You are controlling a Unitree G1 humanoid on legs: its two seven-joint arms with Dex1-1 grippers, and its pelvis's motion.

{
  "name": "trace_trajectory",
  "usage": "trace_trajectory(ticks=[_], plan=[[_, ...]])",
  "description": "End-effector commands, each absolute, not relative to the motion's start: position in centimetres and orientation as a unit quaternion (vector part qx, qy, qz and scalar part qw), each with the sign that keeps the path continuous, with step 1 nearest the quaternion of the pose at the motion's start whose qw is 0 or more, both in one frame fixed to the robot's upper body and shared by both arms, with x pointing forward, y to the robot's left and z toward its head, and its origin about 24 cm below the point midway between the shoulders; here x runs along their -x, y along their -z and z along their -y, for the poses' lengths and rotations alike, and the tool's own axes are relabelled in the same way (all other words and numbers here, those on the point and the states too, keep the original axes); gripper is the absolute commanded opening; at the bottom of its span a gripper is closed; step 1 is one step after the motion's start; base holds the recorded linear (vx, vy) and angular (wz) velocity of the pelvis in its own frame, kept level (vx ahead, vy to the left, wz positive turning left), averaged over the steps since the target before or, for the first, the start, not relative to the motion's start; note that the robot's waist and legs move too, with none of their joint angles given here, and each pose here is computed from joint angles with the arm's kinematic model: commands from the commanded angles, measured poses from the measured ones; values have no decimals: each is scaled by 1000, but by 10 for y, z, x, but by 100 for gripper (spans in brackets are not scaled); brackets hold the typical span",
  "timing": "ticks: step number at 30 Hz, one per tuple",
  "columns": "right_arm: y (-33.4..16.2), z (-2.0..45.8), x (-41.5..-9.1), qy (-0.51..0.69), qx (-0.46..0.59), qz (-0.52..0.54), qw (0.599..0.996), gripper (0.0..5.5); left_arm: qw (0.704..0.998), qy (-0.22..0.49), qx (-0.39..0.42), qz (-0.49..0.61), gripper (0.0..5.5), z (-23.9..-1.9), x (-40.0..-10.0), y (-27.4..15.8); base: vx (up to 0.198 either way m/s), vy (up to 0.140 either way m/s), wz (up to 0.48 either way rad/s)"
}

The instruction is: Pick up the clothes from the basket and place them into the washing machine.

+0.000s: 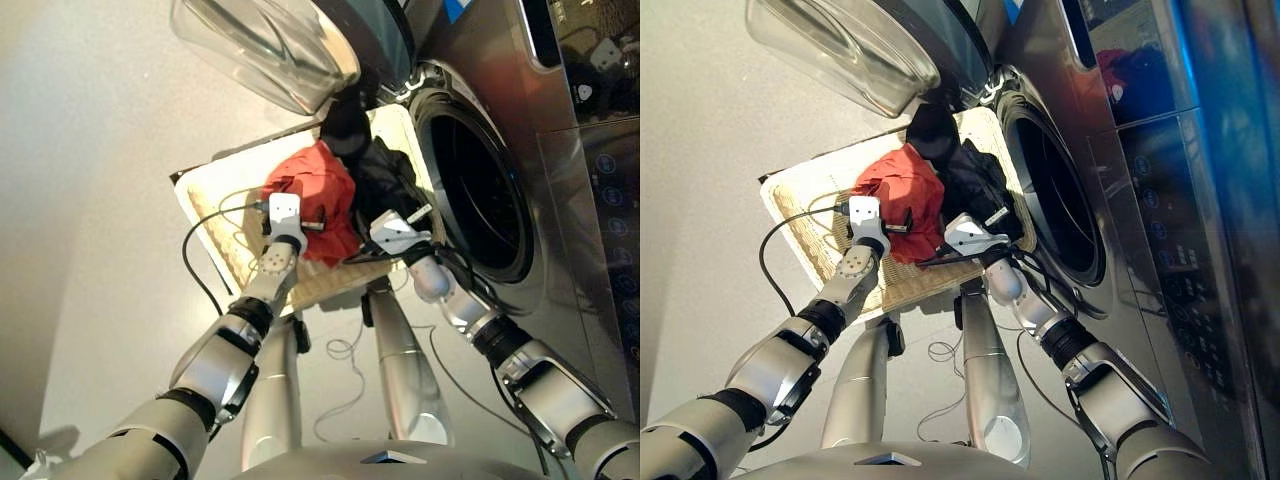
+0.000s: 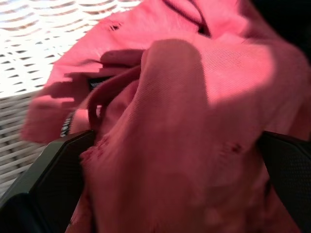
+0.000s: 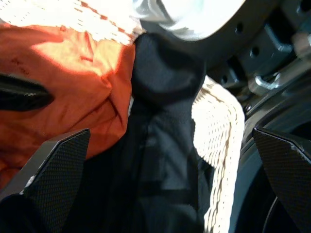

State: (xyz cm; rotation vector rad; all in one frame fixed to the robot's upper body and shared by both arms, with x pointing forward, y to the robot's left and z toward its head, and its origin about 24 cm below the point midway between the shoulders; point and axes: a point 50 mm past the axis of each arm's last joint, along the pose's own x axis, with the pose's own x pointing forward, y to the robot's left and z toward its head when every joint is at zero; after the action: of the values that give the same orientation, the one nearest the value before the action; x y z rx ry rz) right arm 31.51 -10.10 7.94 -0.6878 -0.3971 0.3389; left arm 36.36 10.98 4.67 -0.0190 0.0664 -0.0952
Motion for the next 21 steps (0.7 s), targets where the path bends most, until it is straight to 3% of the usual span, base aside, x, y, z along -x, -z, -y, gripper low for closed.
trace_trajectory(ticks=[1,7,8,9,11,12,21], plan=[[-117,79,-308,-172,274,292,900,550,1000,19,1,-9,550,-122,-374,-63,0,0,0],[-131,79,-304,-165,241,320,901,550,1000,-9,-2,-11,550,-134,-383,-72,0,0,0],[-132,80,-303,-165,237,323,901,550,1000,-11,-1,-11,505,-135,-383,-73,0,0,0],[-133,80,-302,-164,229,324,903,550,1000,-15,0,-12,263,-137,-384,-74,0,0,0],[-130,81,-303,-163,225,316,907,550,1000,-21,2,-17,149,-139,-385,-73,0,0,0],[-128,81,-303,-163,223,309,910,550,1000,-23,5,-20,0,-140,-385,-72,0,0,0],[-98,91,-310,-155,245,240,926,550,999,5,20,-31,0,-129,-373,-55,0,0,0]])
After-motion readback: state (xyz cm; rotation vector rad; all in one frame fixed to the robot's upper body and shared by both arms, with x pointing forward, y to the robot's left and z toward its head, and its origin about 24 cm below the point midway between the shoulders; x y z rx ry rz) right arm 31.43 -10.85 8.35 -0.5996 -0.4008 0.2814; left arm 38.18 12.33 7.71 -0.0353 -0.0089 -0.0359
